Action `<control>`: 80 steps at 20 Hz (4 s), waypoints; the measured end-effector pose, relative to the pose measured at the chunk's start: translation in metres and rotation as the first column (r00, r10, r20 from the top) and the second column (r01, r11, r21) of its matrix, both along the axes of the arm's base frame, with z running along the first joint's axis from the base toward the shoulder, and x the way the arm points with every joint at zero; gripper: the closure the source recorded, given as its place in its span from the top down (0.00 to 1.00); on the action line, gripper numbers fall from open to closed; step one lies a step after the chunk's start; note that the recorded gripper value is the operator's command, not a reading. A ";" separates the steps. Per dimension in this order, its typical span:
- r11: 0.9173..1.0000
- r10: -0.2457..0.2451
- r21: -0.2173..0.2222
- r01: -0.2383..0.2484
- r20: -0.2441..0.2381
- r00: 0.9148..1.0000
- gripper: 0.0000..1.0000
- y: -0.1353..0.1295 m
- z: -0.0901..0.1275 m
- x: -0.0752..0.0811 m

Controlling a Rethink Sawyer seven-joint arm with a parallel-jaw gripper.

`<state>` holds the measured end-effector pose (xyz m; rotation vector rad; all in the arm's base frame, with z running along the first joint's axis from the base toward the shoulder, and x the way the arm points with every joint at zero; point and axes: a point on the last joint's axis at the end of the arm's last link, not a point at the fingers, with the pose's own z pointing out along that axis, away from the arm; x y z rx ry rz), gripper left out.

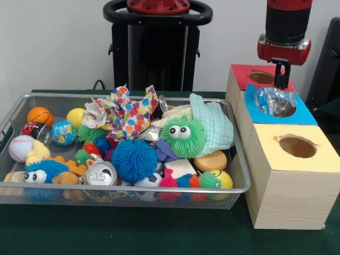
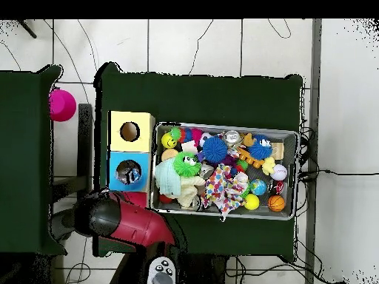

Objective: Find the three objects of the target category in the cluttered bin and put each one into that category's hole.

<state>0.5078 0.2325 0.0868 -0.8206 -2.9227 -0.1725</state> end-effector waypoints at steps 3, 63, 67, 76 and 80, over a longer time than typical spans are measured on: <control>1.000 -0.006 0.004 0.006 -0.007 1.000 0.00 -0.003 -0.001 0.002; 0.990 0.055 0.136 -0.032 -0.165 0.985 0.00 -0.020 -0.010 0.027; 0.989 0.069 0.137 -0.046 -0.165 0.984 0.00 -0.020 -0.010 0.027; 0.987 0.072 0.154 -0.045 -0.174 0.982 0.00 -0.022 -0.010 0.028; 0.986 0.068 0.164 -0.039 -0.177 0.982 0.00 -0.023 -0.011 0.029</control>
